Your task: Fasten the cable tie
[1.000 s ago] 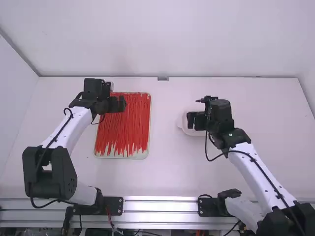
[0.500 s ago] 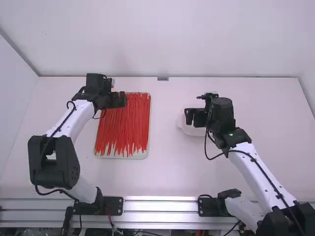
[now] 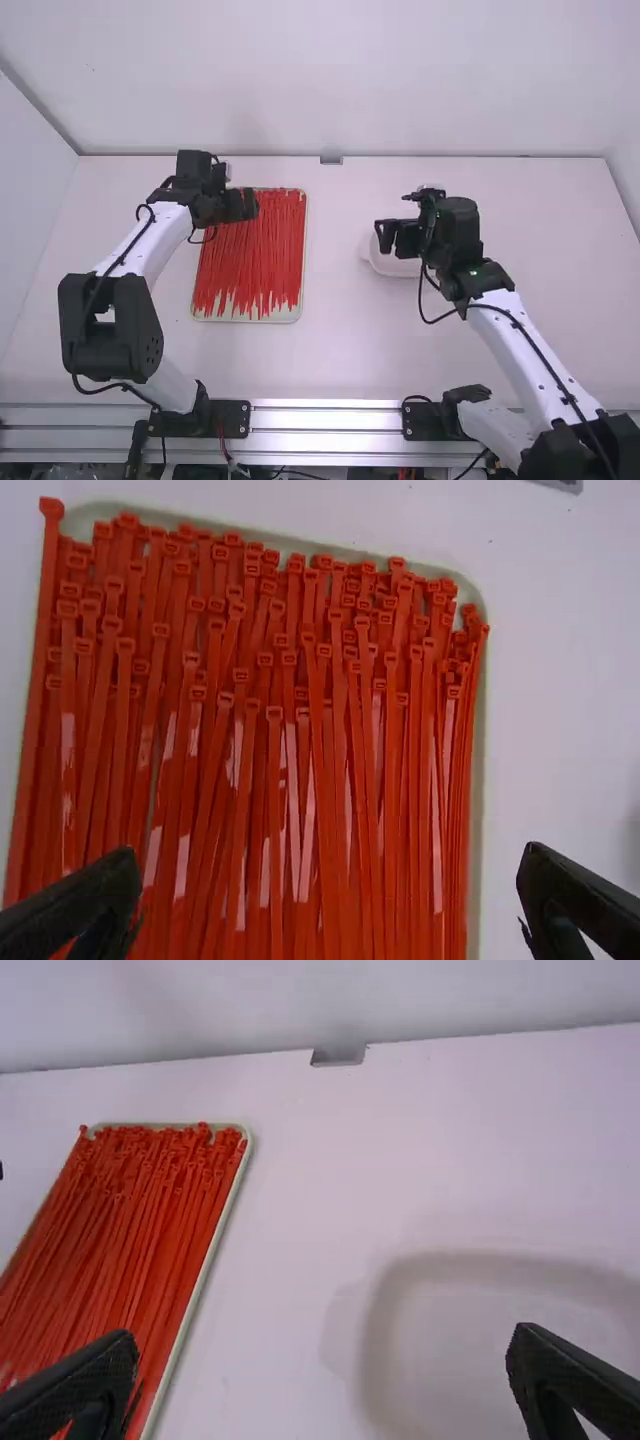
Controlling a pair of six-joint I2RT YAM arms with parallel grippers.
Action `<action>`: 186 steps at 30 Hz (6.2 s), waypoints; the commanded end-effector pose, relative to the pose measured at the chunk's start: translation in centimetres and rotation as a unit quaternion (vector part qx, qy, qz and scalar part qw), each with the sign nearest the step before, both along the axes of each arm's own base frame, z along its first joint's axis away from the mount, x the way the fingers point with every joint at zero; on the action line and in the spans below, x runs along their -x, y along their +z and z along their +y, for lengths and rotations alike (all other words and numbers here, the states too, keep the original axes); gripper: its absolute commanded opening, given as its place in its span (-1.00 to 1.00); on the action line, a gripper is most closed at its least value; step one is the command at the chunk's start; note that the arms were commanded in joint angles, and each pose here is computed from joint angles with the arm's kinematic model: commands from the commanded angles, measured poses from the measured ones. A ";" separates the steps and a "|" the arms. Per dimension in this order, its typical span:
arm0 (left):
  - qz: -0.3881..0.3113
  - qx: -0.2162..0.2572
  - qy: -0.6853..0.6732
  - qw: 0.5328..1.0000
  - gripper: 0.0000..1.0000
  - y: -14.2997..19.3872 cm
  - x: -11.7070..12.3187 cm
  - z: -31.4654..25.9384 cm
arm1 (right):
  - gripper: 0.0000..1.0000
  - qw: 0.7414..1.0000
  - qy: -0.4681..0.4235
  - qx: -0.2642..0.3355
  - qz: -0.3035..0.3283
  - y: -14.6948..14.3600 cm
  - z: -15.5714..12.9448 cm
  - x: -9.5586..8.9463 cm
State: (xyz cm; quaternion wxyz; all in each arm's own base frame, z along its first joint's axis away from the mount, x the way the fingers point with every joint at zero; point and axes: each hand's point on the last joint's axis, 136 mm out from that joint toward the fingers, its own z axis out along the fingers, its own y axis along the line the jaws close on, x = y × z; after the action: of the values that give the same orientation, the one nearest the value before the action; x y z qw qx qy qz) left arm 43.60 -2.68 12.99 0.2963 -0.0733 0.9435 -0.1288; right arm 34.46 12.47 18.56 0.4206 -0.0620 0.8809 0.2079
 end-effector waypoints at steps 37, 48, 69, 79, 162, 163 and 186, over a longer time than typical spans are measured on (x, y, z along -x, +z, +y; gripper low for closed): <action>-0.011 0.032 -0.003 0.999 0.42 -7.9 -5.5 -0.9 | 0.97 0.993 0.117 -0.030 0.010 0.4 7.0 3.5; -0.012 0.033 -0.011 0.999 0.14 -9.3 -5.9 -1.5 | 0.96 0.993 0.113 -0.028 0.012 0.3 6.7 3.4; 0.000 0.013 -0.002 1.000 -0.16 -10.1 -5.4 -0.9 | 0.96 0.993 0.114 -0.028 0.013 0.2 6.7 3.4; 0.008 0.013 0.004 1.000 -0.15 -11.2 -4.6 -0.8 | 0.96 0.993 0.117 -0.026 0.022 -0.1 6.8 3.7; 0.010 -0.006 0.012 1.000 -0.42 -14.4 -4.0 -1.0 | 0.96 0.993 0.117 -0.026 0.020 0.0 6.8 3.7; 0.012 -0.006 0.013 1.000 -0.44 -14.5 -4.0 -0.9 | 0.97 0.993 0.116 -0.026 0.020 0.0 6.8 3.7; 0.016 -0.022 0.018 0.999 -0.60 -11.7 -6.0 -0.3 | 0.96 0.994 0.106 -0.026 0.019 0.0 6.2 3.3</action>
State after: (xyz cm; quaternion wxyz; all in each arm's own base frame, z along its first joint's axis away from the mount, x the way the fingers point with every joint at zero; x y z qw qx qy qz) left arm 49.50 -3.07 1.79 0.2900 -0.0880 0.9469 -0.1075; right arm 31.01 18.74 18.44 0.3788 -0.1416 0.8717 0.2767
